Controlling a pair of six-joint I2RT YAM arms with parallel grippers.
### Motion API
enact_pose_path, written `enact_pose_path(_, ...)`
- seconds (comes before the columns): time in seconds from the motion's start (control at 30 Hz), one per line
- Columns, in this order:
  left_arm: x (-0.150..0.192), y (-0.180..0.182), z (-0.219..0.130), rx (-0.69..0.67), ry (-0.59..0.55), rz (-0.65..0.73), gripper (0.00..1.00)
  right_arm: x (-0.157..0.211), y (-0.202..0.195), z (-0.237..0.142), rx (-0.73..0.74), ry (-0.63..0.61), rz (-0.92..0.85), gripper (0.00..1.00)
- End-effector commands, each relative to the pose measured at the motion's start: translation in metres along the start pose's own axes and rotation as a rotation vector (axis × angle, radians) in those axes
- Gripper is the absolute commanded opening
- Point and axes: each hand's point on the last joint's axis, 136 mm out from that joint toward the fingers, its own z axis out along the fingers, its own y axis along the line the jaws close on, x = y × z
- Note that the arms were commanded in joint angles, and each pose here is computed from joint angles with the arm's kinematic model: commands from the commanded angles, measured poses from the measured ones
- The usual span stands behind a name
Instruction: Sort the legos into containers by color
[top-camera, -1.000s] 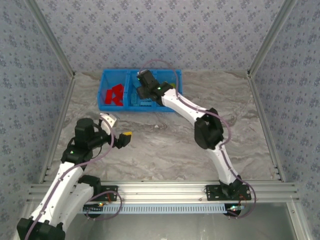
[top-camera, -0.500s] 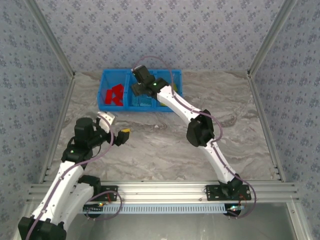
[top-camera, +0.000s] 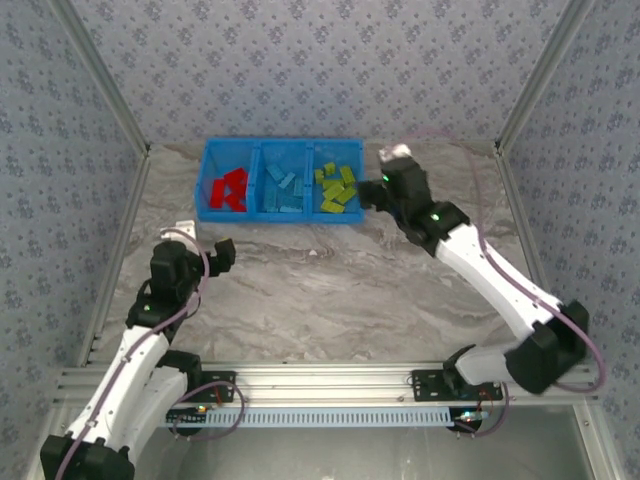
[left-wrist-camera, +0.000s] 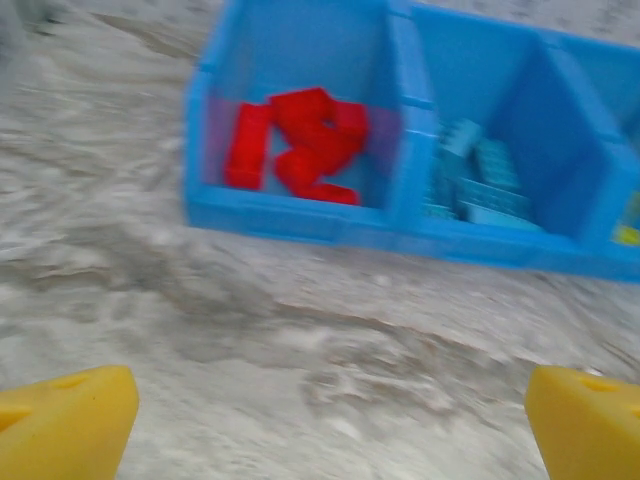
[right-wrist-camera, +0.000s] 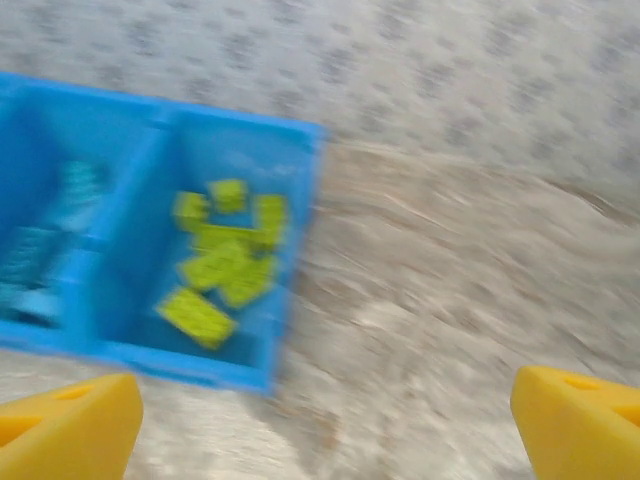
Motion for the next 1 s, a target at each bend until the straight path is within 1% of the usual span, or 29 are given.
enact_pose_path(0.0, -0.01, 0.043, 0.003, -0.234, -0.149, 0.026, 0.99, 0.061, -0.047, 0.015, 0.191, 0.051, 0.005, 0.97)
enact_pose_path(0.07, -0.001, 0.05, 0.012, -0.27, -0.161, 0.062, 0.99, 0.083, -0.07, 0.019, 0.264, 0.032, -0.033, 0.97)
enact_pose_path(0.13, 0.008, 0.052, 0.023, -0.28, -0.142, 0.113, 0.99, 0.101, -0.097, 0.026, 0.342, 0.011, 0.011, 1.0)
enact_pose_path(0.17, 0.013, 0.053, 0.029, -0.283, -0.123, 0.136, 0.99, 0.112, -0.109, 0.032, 0.356, 0.009, 0.04, 1.0)
enact_pose_path(0.27, 0.022, 0.05, 0.048, -0.248, -0.109, 0.189, 0.99, 0.143, -0.135, 0.055, 0.355, 0.021, 0.091, 1.0)
enact_pose_path(0.37, 0.021, 0.044, 0.067, -0.178, -0.123, 0.186, 0.99, 0.173, -0.152, 0.084, 0.329, 0.032, 0.125, 1.0)
enact_pose_path(0.4, 0.019, 0.042, 0.072, -0.156, -0.124, 0.189, 0.99, 0.166, -0.155, 0.09, 0.324, 0.001, 0.101, 1.0)
enact_pose_path(0.43, 0.018, 0.041, 0.079, -0.14, -0.125, 0.195, 0.99, 0.163, -0.152, 0.093, 0.297, 0.001, 0.092, 0.99)
enact_pose_path(0.47, 0.014, 0.041, 0.086, -0.119, -0.145, 0.187, 0.99, 0.163, -0.146, 0.096, 0.265, -0.063, 0.054, 1.0)
enact_pose_path(0.5, 0.011, 0.04, 0.091, -0.097, -0.161, 0.182, 0.99, 0.172, -0.149, 0.099, 0.24, -0.077, 0.099, 0.99)
enact_pose_path(0.53, 0.009, 0.041, 0.098, -0.086, -0.157, 0.202, 0.99, 0.184, -0.155, 0.098, 0.184, -0.116, 0.161, 1.0)
enact_pose_path(0.57, 0.007, 0.044, 0.105, -0.08, -0.153, 0.202, 0.99, 0.181, -0.157, 0.093, 0.139, -0.179, 0.196, 1.0)
enact_pose_path(0.63, 0.018, 0.055, 0.12, -0.056, -0.119, 0.146, 0.99, 0.182, -0.154, 0.099, 0.126, -0.108, 0.174, 1.0)
enact_pose_path(0.67, 0.024, 0.057, 0.13, -0.03, -0.124, 0.132, 0.99, 0.177, -0.146, 0.103, 0.119, -0.112, 0.123, 1.0)
enact_pose_path(0.7, 0.019, 0.054, 0.134, 0.0, -0.139, 0.135, 0.99, 0.181, -0.143, 0.104, 0.121, -0.079, 0.115, 1.0)
enact_pose_path(0.73, 0.027, 0.057, 0.136, -0.005, -0.032, 0.127, 0.99, 0.179, -0.144, 0.103, 0.113, -0.103, 0.125, 1.0)
enact_pose_path(0.77, 0.021, 0.061, 0.141, -0.041, -0.041, 0.122, 0.99, 0.179, -0.145, 0.103, 0.116, -0.094, 0.124, 1.0)
enact_pose_path(0.83, 0.023, 0.064, 0.139, -0.063, -0.057, 0.118, 0.99, 0.179, -0.144, 0.103, 0.117, -0.098, 0.122, 1.0)
enact_pose_path(0.97, 0.024, 0.063, 0.139, -0.071, -0.05, 0.124, 0.99, 0.179, -0.144, 0.103, 0.115, -0.096, 0.124, 1.0)
